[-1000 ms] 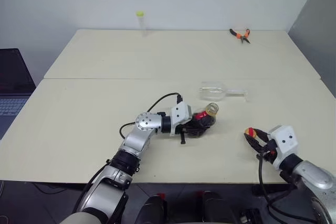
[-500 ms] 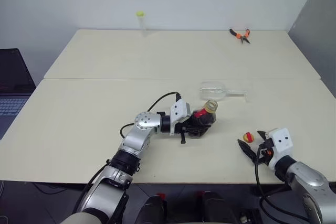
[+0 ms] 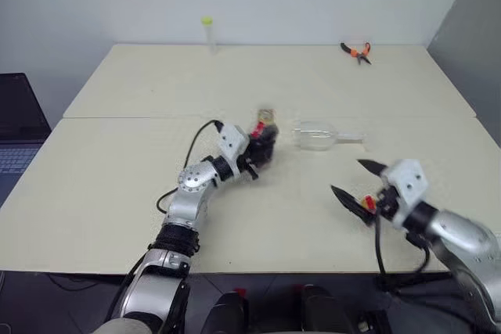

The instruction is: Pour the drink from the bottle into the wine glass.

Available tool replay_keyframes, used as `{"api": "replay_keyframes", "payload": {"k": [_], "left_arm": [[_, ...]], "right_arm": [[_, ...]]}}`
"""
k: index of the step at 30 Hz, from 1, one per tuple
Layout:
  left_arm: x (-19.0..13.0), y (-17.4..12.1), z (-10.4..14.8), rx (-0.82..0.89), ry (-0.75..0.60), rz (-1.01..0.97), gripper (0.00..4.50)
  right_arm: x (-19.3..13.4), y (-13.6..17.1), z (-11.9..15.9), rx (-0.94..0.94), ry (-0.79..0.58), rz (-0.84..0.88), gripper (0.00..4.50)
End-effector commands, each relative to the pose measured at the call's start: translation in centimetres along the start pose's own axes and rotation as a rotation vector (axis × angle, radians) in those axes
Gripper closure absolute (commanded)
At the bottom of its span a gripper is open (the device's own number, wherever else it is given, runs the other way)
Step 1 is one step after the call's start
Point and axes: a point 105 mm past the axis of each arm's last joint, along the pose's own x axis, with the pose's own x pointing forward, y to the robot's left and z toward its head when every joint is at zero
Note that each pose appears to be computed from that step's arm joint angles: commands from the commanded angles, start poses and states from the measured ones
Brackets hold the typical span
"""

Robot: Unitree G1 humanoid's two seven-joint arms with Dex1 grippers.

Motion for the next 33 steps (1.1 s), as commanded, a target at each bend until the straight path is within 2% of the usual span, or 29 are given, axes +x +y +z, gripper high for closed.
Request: {"api": "replay_keyframes", "payload": {"k": [1, 7, 15, 21, 25, 27, 32, 33], "left_arm": [[-0.5, 3.7, 2.0, 0.031, -0.086, 0.175, 3.7], [-3.0, 9.4, 1.4, 0.036, -0.063, 0.427, 3.7], [-4.2, 11.9, 0.5, 0.053, -0.021, 0.565, 3.7], [-5.0, 12.4, -0.7, 0.037, 0.02, 0.613, 3.7], [-5.3, 11.9, -1.7, 0.018, 0.033, 0.606, 2.3], [-5.4, 11.4, -2.1, 0.014, 0.033, 0.598, 1.8], [-5.6, 10.8, -2.4, -0.003, 0.019, 0.577, 0.2], [-5.7, 10.7, -2.4, -0.005, 0.016, 0.575, 0.01]], "right_arm": [[1.4, 0.8, 0.8, -0.007, -0.003, 0.034, 0.0], [4.5, 1.5, 1.7, 0.001, -0.042, 0.104, 0.0], [5.5, 2.1, 2.5, -0.015, -0.076, 0.153, 0.0], [5.6, 2.1, 2.4, -0.014, -0.084, 0.159, 0.0], [5.6, 2.2, 2.3, -0.017, -0.083, 0.162, 0.0], [5.6, 2.2, 2.4, -0.017, -0.085, 0.161, 0.0], [5.6, 2.2, 2.4, -0.019, -0.087, 0.158, 0.0], [5.6, 2.2, 2.4, -0.019, -0.087, 0.158, 0.0]]}}
